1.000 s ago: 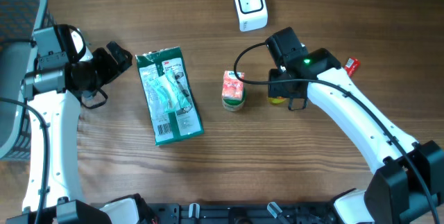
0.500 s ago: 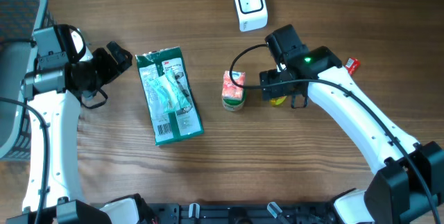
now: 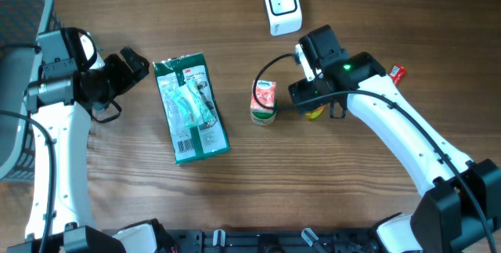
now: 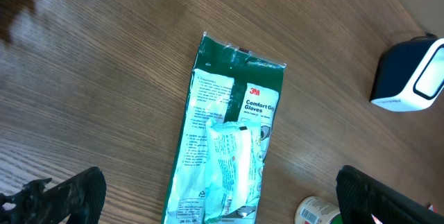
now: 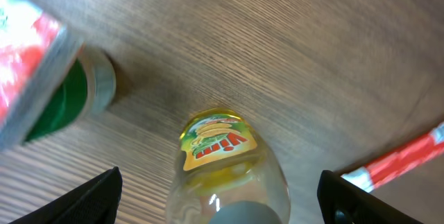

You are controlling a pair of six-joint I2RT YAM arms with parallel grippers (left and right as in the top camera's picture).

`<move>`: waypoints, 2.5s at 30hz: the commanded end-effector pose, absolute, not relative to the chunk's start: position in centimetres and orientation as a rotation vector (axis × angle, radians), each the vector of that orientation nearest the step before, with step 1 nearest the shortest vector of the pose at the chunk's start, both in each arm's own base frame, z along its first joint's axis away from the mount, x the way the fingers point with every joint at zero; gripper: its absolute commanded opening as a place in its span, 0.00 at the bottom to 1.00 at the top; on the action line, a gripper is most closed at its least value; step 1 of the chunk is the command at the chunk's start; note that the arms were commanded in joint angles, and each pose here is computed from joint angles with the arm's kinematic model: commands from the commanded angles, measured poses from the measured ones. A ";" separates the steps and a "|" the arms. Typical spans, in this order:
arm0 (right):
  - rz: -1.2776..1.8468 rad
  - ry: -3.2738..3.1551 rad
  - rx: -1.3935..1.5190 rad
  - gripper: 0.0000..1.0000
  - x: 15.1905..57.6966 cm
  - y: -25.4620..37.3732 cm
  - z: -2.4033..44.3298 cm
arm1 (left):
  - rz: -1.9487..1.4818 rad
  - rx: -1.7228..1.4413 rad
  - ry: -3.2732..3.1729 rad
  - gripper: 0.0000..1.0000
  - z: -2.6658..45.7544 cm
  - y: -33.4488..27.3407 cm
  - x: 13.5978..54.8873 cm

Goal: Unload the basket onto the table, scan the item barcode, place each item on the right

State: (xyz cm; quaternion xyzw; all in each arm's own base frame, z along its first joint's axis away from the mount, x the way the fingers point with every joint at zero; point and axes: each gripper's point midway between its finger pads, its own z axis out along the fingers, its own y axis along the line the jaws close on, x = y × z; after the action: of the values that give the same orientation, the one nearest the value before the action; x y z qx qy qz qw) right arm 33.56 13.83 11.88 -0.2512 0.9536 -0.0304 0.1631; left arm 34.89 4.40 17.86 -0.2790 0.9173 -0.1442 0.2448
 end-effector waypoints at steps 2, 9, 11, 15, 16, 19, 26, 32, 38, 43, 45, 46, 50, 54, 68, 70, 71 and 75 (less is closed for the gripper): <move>-0.126 2.627 -1.025 0.90 34.0 14.1 11.9 | -0.380 -0.727 2.496 1.00 18.3 4.4 35.1; -0.157 2.672 -1.181 0.79 31.9 13.0 11.3 | -0.380 -0.727 2.497 1.00 18.3 4.4 35.1; -0.181 2.584 -1.392 0.81 31.8 13.0 11.3 | -0.380 -0.727 2.496 1.00 18.4 4.4 35.1; -0.242 2.291 -1.795 0.88 32.8 13.4 11.5 | -0.380 -0.727 2.497 1.00 18.3 4.4 35.1; -0.252 2.243 -1.855 0.90 32.9 13.5 11.5 | -0.380 -0.727 2.497 1.00 18.3 4.4 35.1; -0.267 2.181 -1.921 0.92 33.2 13.4 11.6 | -0.380 -0.727 2.496 1.00 18.4 4.4 35.1; -0.120 2.204 -1.855 0.88 33.6 13.4 11.1 | -0.380 -0.727 2.496 1.00 18.4 4.4 35.1; -0.104 2.260 -1.865 0.66 32.8 13.0 10.5 | -0.380 -0.727 2.496 1.00 18.3 4.4 35.1; -0.114 2.277 -1.791 0.46 33.6 13.2 10.7 | -0.380 -0.727 2.496 1.00 18.3 4.4 35.1; -0.131 2.409 -1.405 0.32 35.6 13.4 12.0 | -0.380 -0.727 2.497 1.00 18.3 4.4 35.1; -0.130 2.455 -1.262 0.33 35.8 13.2 12.8 | -0.380 -0.727 2.497 1.00 18.3 4.4 35.1; -0.114 2.479 -1.179 0.33 35.9 13.2 13.2 | -0.380 -0.727 2.497 1.00 18.3 4.4 35.1; -0.054 2.541 -0.909 0.30 35.9 13.3 14.6 | -0.380 -0.727 2.497 1.00 18.3 4.4 35.1; 0.043 2.688 -0.458 0.28 35.0 12.6 14.7 | -0.380 -0.727 2.496 1.00 18.3 4.4 35.1; 0.252 2.824 0.724 0.14 32.0 11.5 13.5 | -0.380 -0.727 2.497 1.00 18.3 4.4 35.1; 0.269 2.788 0.882 0.06 32.0 11.5 13.5 | -0.380 -0.727 2.496 1.00 18.4 4.4 35.1; 0.277 2.769 0.952 0.09 32.0 11.5 13.5 | -0.380 -0.727 2.497 1.00 18.3 4.4 35.1; 0.282 2.750 1.024 0.17 32.0 11.5 13.5 | -0.380 -0.727 2.496 1.00 18.3 4.4 35.1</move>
State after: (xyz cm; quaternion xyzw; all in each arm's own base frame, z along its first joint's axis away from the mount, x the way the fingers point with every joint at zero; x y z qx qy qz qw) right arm 31.64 11.23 11.92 0.3136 0.9430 0.0727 0.0846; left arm 34.89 4.39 17.86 -0.2789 0.9173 -0.1444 0.2448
